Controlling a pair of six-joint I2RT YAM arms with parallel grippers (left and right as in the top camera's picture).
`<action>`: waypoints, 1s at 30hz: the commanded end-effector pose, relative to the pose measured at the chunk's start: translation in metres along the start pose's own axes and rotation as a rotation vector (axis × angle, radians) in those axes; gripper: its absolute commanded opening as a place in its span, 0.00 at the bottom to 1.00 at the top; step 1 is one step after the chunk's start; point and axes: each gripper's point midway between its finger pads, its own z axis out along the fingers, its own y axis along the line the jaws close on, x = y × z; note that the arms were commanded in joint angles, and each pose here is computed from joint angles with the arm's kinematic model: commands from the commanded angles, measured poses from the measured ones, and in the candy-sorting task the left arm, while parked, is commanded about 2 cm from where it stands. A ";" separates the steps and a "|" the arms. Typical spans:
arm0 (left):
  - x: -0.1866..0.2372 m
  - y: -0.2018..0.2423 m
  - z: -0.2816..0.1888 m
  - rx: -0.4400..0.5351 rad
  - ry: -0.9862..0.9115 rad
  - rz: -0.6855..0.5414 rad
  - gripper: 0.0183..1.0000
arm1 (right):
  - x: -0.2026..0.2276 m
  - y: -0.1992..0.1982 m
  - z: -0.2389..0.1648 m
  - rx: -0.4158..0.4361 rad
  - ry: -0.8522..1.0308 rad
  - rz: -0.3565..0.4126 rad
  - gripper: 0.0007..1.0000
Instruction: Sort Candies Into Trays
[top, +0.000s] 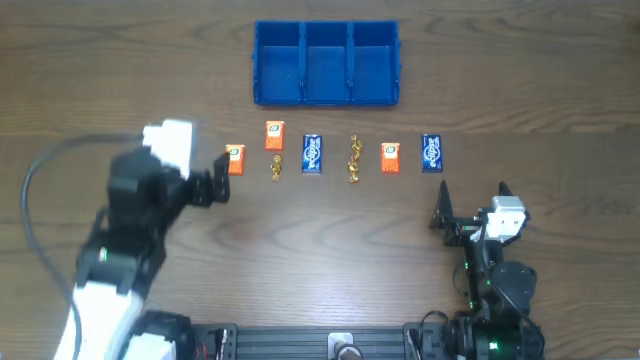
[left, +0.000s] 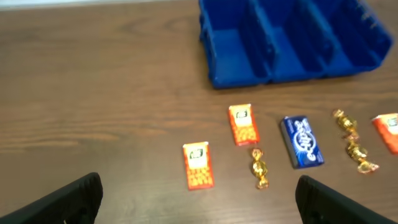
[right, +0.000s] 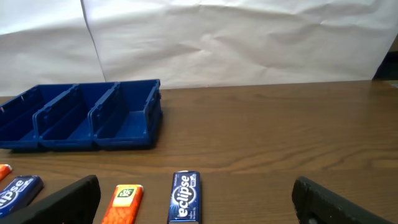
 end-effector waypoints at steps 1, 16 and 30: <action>0.003 0.004 0.041 -0.030 0.185 -0.051 1.00 | 0.001 0.002 0.000 -0.007 0.003 -0.015 1.00; 0.085 0.009 0.138 -0.057 0.539 -0.160 1.00 | 0.001 0.002 0.000 -0.007 0.003 -0.015 1.00; 0.109 0.008 0.153 -0.055 0.602 -0.177 0.90 | 0.001 0.002 0.000 -0.007 0.003 -0.015 1.00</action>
